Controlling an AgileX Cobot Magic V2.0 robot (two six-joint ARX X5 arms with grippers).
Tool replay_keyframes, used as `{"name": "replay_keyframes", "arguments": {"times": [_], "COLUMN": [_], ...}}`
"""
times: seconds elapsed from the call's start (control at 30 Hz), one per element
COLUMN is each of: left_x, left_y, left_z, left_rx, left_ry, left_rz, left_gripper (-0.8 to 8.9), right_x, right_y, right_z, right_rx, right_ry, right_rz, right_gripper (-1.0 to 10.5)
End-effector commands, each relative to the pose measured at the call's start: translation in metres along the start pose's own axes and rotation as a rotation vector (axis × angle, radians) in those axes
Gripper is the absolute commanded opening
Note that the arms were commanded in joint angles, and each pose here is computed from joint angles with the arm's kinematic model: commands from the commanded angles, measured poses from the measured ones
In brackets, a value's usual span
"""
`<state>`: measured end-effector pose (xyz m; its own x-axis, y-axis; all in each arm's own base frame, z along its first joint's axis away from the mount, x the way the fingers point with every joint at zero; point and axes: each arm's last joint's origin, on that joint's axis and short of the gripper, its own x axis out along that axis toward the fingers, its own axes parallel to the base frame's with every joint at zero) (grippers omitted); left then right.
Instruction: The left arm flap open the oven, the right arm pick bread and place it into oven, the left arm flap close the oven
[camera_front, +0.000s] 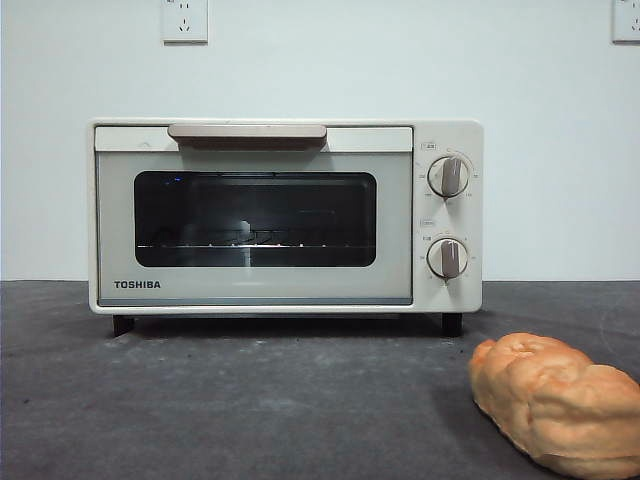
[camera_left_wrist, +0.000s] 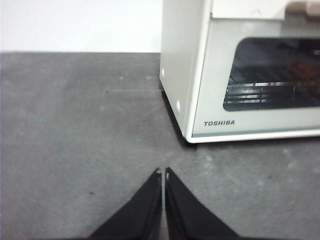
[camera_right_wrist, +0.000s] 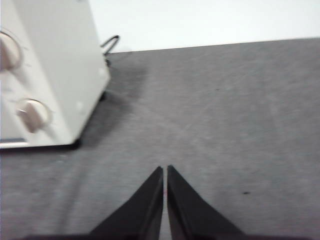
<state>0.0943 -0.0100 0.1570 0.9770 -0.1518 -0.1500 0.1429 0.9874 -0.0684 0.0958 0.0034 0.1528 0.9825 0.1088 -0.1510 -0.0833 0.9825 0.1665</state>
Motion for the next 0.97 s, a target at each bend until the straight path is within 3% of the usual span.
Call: {"name": "replay_keyframes", "arguments": {"times": [0.03,0.27,0.43,0.7,0.97], "left_x": [0.002,0.000,-0.005,-0.022,-0.033], "left_y": [0.001,0.000,-0.001,-0.005,-0.009], "left_z": [-0.007,0.000,0.014,0.055,0.089], "left_rx": [-0.177,-0.416,-0.478,-0.471,-0.363], "left_ry": [0.023,0.004,-0.038,-0.121,-0.038], "left_rz": [0.005,0.002,-0.011,-0.043,-0.057], "left_gripper": [0.16,0.16,0.16,0.16,0.16], "right_x": [0.000,0.000,-0.003,-0.022,-0.039], "right_y": [0.000,0.002,0.005,0.014,0.024], "right_z": [-0.001,0.001,0.012,0.056,0.107], "right_rx": [0.111,0.205,0.247,0.236,0.145], "right_ry": [0.002,-0.001,-0.048,-0.142,-0.094], "right_rz": [0.022,0.076,0.121,0.149,0.151], "right_gripper": [0.1,0.1,0.1,0.1,0.1]}}
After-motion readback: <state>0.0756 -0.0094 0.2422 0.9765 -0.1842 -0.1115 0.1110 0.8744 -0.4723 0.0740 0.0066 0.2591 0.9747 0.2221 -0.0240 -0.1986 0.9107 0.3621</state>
